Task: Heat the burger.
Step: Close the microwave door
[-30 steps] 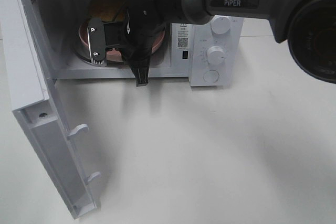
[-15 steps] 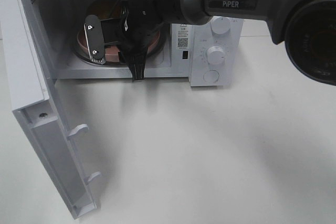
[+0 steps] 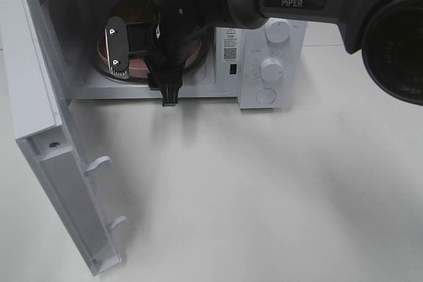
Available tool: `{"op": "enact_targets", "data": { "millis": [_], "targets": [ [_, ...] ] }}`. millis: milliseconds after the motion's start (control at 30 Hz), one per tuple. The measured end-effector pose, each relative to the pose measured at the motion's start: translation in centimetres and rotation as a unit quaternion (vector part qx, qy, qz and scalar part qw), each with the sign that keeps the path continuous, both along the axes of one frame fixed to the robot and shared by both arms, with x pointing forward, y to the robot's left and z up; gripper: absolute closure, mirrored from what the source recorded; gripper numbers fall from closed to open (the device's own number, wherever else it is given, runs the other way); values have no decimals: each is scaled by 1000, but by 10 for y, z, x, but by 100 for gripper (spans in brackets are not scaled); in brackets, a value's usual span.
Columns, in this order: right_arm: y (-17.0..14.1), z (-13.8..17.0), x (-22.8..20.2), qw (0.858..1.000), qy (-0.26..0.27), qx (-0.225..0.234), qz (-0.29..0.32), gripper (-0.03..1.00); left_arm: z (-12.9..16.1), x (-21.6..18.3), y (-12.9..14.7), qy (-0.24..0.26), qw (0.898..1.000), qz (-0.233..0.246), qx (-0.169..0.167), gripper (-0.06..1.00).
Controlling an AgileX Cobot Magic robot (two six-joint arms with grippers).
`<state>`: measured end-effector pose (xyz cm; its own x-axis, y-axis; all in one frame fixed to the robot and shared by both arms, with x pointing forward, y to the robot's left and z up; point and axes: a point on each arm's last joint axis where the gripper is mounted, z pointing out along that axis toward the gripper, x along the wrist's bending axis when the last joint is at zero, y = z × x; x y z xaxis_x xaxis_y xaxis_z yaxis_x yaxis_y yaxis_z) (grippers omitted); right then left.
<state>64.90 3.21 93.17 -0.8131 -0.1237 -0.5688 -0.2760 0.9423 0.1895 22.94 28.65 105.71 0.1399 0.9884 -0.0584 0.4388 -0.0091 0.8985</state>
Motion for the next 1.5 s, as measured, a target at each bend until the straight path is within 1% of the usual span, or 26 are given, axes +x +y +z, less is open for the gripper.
{"op": "enact_targets", "data": {
  "millis": [33, 67, 100, 133, 200, 367, 567, 700, 1033, 1267, 1500],
  "targets": [
    [-1, 3, -1, 1000, 0, 3, -3, 35, 0, 0, 0, 0, 1000, 0, 0, -1],
    [-1, 3, -1, 1000, 0, 3, -3, 35, 0, 0, 0, 0, 1000, 0, 0, -1],
    [-3, 6, -4, 1000, -2, 6, -2, 30, 0, 0, 0, 0, 1000, 0, 0, -1],
    [-3, 6, -4, 1000, -2, 6, -2, 30, 0, 0, 0, 0, 1000, 0, 0, -1],
    [-6, 7, -8, 1000, -2, 8, -1, 25, 0, 0, 0, 0, 1000, 0, 0, -1],
    [-11, 8, -14, 1000, -4, 10, 0, 22, 0, 0, 0, 0, 1000, 0, 0, -1],
    [-17, 6, -23, 1000, -3, 11, 3, 21, 0, 0, 0, 0, 1000, 0, 0, -1],
    [-23, 17, -31, 999, -17, 28, 1, 21, 0, 0, 0, 0, 1000, 0, 0, -1],
    [-39, 34, -49, 998, -33, 47, -6, 21, 0, 0, 0, 0, 1000, 0, 0, -1],
    [-53, 44, -66, 998, -32, 58, -16, 21, 0, 0, 0, 0, 1000, 0, 0, -1],
    [-69, 51, -85, 997, -18, 69, -37, 21, 0, 0, 0, 0, 1000, 0, 0, -1]
  ]
}}
